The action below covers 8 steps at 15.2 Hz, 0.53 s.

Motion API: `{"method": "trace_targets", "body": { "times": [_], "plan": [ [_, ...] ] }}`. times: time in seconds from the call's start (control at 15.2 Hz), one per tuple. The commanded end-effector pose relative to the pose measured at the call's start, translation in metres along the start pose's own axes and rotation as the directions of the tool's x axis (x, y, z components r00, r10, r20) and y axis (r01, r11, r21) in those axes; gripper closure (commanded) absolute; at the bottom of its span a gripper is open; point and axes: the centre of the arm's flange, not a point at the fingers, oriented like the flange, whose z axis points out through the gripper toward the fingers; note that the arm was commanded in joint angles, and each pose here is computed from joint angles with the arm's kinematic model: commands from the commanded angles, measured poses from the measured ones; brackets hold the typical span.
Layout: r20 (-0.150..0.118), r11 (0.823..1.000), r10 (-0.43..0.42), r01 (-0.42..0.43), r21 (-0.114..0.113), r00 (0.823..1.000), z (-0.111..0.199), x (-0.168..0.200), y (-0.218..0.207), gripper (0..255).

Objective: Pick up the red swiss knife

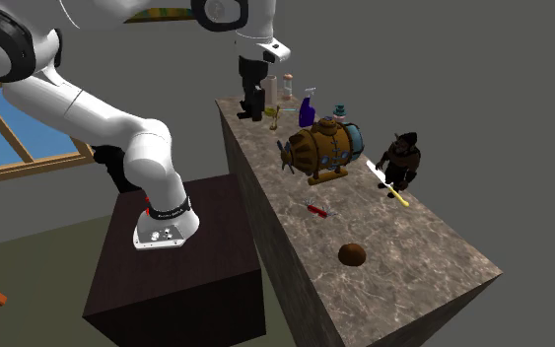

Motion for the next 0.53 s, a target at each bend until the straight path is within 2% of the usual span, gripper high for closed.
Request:
{"method": "trace_targets", "body": {
  "times": [0.0, 0.46],
  "plan": [
    [0.0, 1.0, 0.0, 0.0, 0.0, 1.0, 0.0, 0.0, 0.0, 0],
    [-0.029, 0.99, 0.138, -0.139, -0.015, 0.99, 0.077, 0.046, 0.007, 0]
  ]
}}
